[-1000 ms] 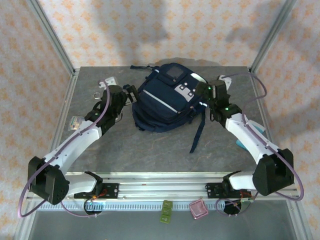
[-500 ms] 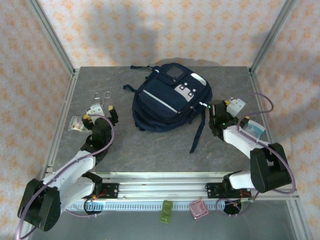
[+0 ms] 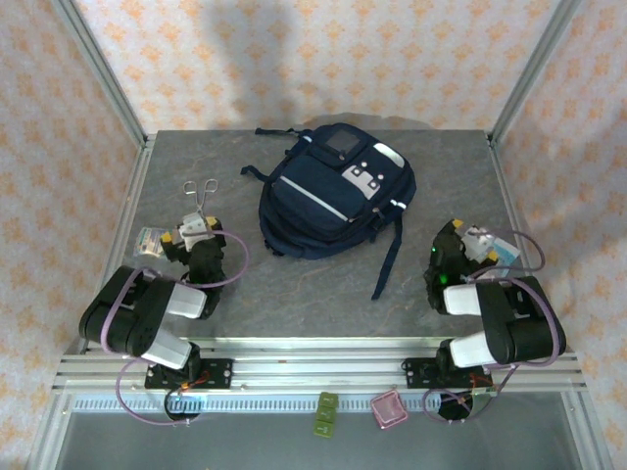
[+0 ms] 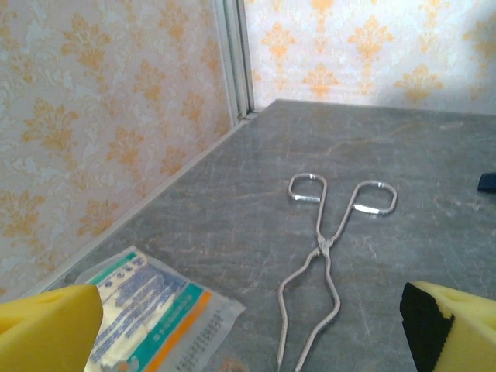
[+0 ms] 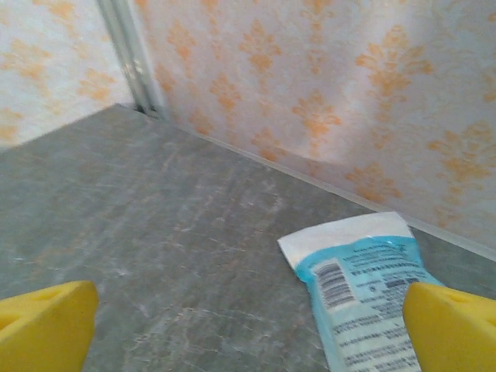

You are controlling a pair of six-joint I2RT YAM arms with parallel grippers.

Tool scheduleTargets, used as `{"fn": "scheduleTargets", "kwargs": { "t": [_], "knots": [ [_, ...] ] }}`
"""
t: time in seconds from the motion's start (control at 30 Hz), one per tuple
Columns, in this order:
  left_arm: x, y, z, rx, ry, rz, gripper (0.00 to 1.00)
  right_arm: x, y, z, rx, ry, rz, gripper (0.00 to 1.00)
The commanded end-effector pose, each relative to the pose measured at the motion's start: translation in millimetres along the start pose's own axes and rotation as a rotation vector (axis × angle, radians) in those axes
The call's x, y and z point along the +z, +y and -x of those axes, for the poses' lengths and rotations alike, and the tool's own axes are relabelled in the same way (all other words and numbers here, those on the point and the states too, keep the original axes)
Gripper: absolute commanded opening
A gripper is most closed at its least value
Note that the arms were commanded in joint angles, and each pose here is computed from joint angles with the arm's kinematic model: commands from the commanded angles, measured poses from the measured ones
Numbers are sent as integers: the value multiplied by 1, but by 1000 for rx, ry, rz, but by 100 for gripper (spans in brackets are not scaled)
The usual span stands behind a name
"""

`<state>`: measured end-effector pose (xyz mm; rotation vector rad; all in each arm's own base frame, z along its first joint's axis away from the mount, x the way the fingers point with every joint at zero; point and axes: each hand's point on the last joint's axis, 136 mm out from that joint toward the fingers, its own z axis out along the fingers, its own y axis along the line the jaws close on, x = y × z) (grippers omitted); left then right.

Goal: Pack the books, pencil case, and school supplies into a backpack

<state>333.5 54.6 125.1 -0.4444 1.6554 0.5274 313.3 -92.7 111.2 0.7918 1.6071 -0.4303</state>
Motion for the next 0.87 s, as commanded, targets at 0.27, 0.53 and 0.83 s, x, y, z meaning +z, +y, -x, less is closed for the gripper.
{"fn": "scheduleTargets", "kwargs": {
  "t": [0.27,0.53,0.83],
  "knots": [
    [-9,-3,32,-159,-202,-225,100,-3,74,3,-53,12,439,100],
    [12,-7,20,-145,-88,-175,100,-4,71,6,-50,-26,420,100],
    [11,-6,21,-147,-100,-175,100,-3,76,4,-63,-8,447,100]
  ]
}}
